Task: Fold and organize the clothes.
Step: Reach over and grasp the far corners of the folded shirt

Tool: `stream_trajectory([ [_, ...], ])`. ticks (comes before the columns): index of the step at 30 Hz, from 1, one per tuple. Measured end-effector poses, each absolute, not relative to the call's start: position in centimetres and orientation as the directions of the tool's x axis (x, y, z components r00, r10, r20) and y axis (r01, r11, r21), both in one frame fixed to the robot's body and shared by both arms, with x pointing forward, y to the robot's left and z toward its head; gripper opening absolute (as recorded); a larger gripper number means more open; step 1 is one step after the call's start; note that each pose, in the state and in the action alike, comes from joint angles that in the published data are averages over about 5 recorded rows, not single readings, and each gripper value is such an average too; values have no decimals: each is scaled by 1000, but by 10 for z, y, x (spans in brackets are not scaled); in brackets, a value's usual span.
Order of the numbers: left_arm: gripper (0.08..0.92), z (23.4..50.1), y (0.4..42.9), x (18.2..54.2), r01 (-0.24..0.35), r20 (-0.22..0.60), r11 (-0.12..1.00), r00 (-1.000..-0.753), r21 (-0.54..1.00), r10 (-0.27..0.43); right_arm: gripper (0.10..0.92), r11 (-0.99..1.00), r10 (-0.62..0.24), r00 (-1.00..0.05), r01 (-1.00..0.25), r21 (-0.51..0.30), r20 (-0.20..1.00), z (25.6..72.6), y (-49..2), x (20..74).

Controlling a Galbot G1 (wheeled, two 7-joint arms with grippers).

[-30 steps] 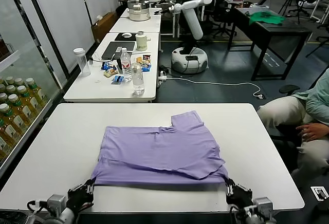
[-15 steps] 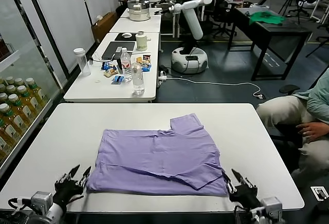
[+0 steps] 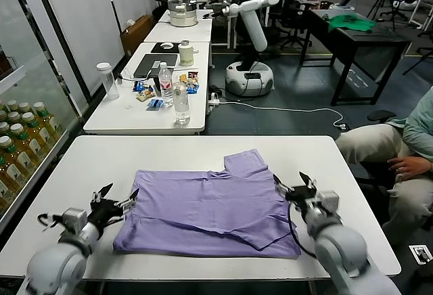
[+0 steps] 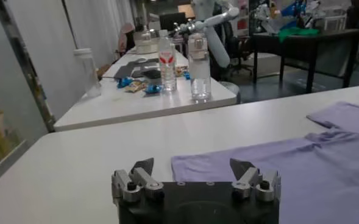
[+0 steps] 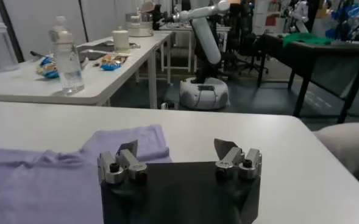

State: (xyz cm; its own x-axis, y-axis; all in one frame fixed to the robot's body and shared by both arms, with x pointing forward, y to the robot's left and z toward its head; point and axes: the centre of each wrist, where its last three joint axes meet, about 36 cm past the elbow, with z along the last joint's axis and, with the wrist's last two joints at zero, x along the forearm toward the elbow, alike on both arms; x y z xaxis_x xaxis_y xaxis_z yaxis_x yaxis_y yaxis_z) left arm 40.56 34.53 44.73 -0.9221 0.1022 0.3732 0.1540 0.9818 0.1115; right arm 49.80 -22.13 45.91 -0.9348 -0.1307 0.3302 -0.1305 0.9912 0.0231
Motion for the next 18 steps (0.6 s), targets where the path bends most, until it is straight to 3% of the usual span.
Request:
stream_trajectory([
  [9, 823, 424, 359, 470, 166, 422, 983, -899, 80, 118, 823, 995, -95, -929, -86, 41, 358, 446, -184, 579],
  [18, 823, 413, 373, 509, 166, 466, 985, -876, 47, 126, 823, 997, -77, -906, -66, 41, 417, 421, -160, 613],
])
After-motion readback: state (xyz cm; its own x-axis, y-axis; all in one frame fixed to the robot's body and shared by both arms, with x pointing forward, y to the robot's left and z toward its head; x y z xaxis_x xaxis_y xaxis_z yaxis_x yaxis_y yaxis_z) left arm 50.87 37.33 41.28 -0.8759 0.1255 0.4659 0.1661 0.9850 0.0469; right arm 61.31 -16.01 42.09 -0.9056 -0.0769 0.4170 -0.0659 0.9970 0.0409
